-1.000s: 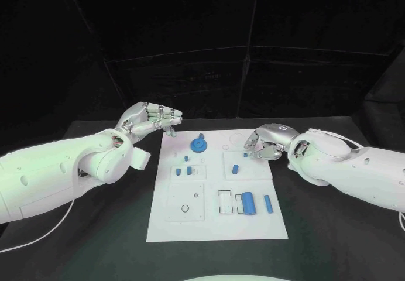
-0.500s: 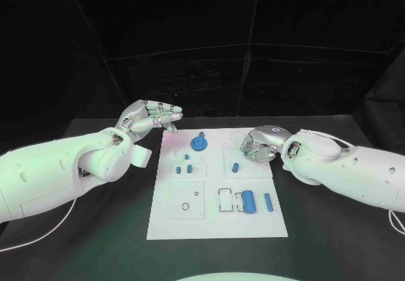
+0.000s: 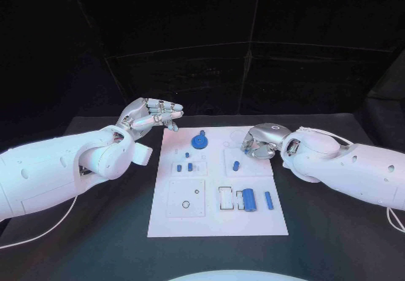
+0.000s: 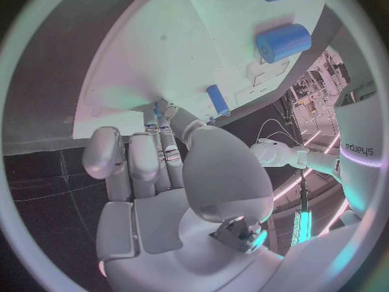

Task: Assemble the parts on the task board

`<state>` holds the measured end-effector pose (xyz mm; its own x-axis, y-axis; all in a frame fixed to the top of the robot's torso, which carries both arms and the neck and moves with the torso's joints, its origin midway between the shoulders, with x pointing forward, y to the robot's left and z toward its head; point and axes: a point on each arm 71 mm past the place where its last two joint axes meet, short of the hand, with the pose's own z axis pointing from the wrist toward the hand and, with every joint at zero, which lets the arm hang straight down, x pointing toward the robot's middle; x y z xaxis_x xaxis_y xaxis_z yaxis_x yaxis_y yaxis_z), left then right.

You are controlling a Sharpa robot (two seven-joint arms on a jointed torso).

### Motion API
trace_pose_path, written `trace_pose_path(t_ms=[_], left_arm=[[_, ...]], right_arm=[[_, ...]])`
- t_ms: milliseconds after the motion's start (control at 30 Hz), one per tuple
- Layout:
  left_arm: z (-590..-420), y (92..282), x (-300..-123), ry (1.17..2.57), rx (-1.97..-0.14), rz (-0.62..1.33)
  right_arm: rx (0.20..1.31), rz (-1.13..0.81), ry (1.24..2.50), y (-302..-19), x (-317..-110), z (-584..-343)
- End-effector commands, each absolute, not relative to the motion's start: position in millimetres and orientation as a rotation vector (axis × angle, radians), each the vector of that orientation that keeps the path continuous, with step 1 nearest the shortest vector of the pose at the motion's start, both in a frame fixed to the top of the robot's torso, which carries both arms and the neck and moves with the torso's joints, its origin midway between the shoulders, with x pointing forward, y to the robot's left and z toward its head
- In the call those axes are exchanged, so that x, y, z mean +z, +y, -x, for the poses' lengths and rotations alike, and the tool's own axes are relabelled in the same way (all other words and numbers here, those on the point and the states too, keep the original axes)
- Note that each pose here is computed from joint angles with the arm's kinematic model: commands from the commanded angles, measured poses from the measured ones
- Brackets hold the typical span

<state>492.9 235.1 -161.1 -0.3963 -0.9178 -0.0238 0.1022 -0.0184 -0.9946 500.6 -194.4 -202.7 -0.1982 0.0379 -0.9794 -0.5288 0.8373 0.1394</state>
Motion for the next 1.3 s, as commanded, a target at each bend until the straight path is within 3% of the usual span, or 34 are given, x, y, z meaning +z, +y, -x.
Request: trace_pose_path(t_ms=[33, 633, 1300], left_arm=[[-492.7, 234.7, -159.2, 1.406, -1.569, 0.903], [-494.1, 238.1, -159.6, 1.403, -1.563, 0.904], [-498.4, 243.4, -160.9, 1.396, -1.540, 0.910]], right_arm=[[0.493, 0.415, 1.745, -193.4, -211.5, -498.0], [0.516, 0.371, 1.612, -191.6, -201.6, -491.2], [0.653, 0.274, 1.509, -198.4, -181.5, -470.2]])
